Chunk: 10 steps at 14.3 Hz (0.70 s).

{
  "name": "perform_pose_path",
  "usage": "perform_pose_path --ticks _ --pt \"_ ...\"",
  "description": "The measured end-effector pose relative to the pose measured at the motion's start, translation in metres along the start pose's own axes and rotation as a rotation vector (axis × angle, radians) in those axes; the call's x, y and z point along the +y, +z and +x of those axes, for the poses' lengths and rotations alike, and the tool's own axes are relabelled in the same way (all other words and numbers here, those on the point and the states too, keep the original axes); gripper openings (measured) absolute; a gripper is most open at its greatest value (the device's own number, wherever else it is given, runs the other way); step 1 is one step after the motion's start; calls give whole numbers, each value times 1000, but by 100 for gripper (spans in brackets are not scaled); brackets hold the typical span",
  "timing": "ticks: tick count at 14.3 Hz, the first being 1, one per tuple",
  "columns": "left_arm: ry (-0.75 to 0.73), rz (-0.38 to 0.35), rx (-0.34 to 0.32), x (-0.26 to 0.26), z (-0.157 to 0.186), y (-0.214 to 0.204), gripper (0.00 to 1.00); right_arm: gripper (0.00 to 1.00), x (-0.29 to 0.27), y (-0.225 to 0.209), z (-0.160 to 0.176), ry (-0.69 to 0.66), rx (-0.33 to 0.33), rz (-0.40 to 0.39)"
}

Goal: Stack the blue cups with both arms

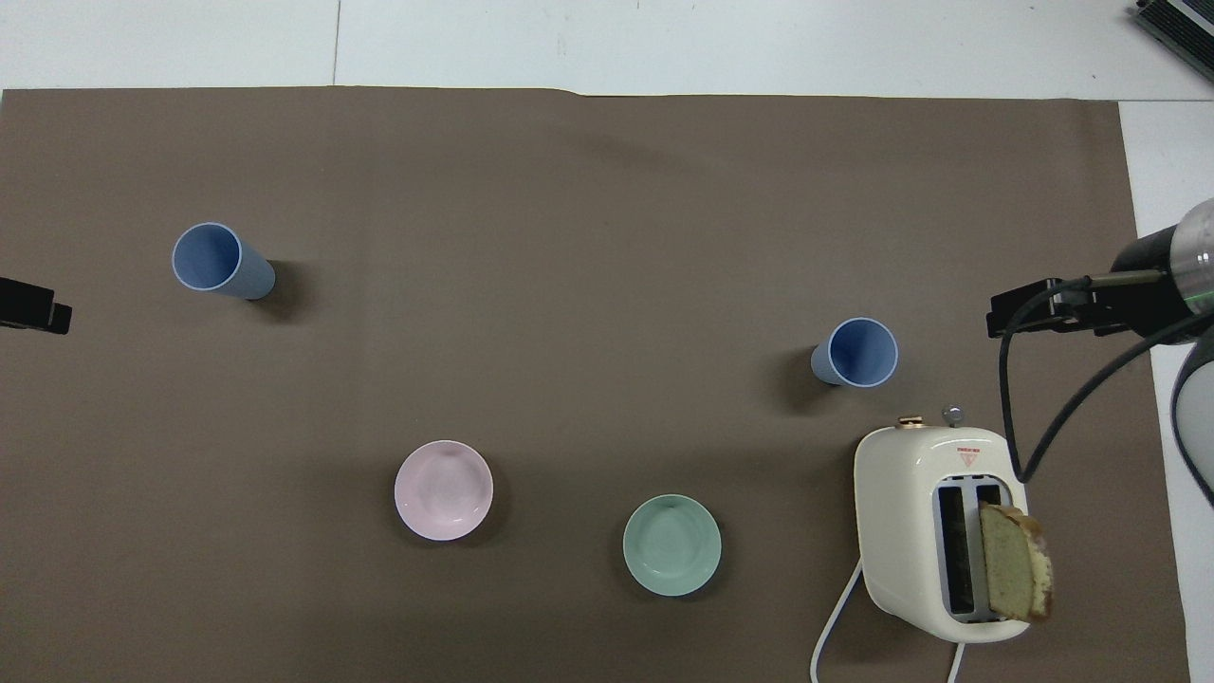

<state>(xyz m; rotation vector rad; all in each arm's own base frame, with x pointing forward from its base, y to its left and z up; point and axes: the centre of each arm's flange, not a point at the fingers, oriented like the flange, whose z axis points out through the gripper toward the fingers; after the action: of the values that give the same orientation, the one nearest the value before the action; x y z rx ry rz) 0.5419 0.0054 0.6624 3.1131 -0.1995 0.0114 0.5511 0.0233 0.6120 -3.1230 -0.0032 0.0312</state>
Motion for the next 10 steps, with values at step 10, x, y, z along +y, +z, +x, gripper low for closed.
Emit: perform_pose_path --ticks 10 --pt "-28 15 84 -21 24 21 100 100 0 0 0 0 0 0"
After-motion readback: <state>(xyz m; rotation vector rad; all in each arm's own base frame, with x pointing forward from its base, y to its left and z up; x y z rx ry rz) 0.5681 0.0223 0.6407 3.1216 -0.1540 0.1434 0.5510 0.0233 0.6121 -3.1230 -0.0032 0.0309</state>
